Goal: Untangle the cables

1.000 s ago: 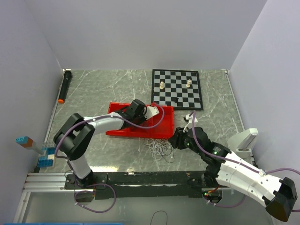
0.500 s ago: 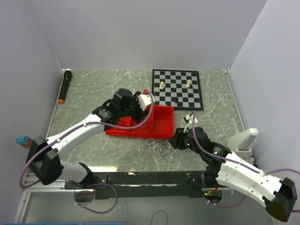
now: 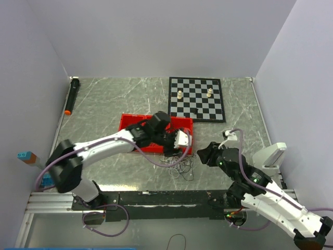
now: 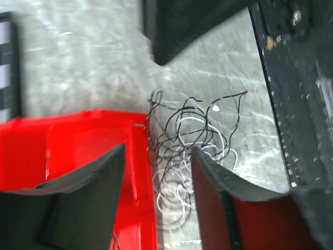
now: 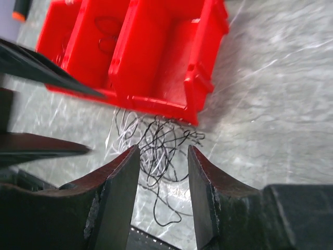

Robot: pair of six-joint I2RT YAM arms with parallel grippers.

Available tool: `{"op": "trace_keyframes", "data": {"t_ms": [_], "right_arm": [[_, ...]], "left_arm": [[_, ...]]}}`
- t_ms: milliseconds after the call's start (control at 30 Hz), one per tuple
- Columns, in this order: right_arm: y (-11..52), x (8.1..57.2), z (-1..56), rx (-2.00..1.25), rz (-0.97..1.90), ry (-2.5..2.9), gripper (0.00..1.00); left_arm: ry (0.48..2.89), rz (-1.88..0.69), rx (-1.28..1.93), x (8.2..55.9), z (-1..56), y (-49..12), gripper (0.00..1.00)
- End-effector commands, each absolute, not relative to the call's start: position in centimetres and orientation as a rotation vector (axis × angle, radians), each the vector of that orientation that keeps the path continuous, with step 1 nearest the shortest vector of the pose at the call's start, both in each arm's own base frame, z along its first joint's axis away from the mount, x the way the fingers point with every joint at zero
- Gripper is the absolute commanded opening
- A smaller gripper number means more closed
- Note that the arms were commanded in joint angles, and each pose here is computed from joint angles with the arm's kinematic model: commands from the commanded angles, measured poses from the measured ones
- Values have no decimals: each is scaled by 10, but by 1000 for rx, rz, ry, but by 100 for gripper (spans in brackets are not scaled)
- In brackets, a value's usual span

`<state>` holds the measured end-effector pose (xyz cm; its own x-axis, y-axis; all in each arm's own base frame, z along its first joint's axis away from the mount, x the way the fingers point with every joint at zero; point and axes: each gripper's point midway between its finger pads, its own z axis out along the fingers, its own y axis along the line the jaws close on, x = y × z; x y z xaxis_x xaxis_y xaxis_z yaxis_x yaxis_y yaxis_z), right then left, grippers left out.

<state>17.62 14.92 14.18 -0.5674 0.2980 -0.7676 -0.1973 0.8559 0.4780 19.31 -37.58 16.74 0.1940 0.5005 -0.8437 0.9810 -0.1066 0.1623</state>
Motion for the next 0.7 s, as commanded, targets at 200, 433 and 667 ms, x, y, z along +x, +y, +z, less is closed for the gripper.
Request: {"op": "trace_keyframes", "data": {"t_ms": [200,433,667], "right_arm": [[128,185,171,179,597,1986,49],[131,184,177,184,633,1968,48],[131,184,178,185,631,1969,47]], "left_arm": [[1132,-815,2003,180,133,-413,54],[1145,-764,2072,183,103,-416,50],[1108,-759,2080,185,95,-422,39]]}}
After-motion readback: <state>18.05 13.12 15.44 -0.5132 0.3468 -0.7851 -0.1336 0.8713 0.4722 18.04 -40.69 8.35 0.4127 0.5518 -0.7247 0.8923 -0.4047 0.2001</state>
